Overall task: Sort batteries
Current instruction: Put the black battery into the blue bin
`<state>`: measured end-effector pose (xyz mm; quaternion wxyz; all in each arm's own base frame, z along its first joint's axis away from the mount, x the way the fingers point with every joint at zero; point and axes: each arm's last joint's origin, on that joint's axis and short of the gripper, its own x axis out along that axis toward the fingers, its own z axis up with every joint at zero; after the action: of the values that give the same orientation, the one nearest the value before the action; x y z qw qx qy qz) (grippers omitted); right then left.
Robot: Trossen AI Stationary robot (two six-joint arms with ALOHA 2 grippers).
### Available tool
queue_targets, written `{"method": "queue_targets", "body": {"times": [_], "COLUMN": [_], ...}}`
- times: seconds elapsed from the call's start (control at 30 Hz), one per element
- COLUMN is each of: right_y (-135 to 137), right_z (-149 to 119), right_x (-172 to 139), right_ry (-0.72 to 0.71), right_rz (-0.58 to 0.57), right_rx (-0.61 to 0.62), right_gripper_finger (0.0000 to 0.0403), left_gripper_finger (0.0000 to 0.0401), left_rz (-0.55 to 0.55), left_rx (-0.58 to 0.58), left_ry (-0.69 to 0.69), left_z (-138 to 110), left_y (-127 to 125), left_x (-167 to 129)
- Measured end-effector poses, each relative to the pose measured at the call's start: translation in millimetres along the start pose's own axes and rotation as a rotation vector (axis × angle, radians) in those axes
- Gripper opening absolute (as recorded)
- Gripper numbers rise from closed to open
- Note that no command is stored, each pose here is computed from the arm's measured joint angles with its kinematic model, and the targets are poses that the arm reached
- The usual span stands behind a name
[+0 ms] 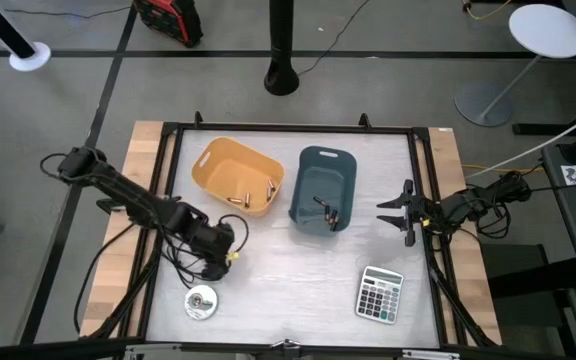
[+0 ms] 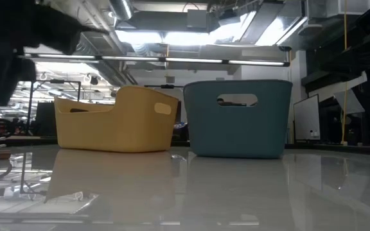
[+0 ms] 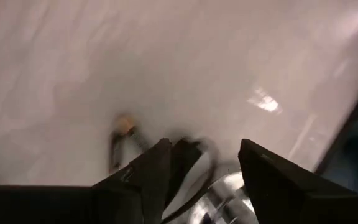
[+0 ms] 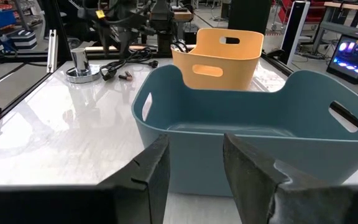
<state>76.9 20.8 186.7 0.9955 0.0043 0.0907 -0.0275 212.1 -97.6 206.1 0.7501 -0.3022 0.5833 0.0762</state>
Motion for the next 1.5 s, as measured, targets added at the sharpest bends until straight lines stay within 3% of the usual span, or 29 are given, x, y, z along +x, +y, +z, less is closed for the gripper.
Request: {"method": "queue_targets", "body": {"times": [0.17,0.4,0.73,1.1,1.5], "right_y": [0,0,0,0,0], "right_z": [0,0,0,0,0], "right_x": [0,0,0,0,0], "right_ry": [0.000,0.000,0.000,0.000,0.000], "right_rz": [0.000,0.000,0.000,0.000,0.000], "right_rx": [0.000,0.000,0.000,0.000,0.000], "right_gripper_finger": [0.0145,0.0145,0.0145,0.0145,0.0145], "left_gripper_finger": [0.0180,0.0180,0.0180,0.0180,0.0180], "left_rz": [0.096,0.227,0.310,0.323,0.330], "left_rx": [-0.010,-0.040,-0.048,-0.023,0.015], "left_ry": [0.039,-0.139,-0.082,0.091,0.115], "left_z": [-8,-4,-11,-20,-29], "left_y": [6,13,15,11,8], "left_x": [1,2,23,46,48]}}
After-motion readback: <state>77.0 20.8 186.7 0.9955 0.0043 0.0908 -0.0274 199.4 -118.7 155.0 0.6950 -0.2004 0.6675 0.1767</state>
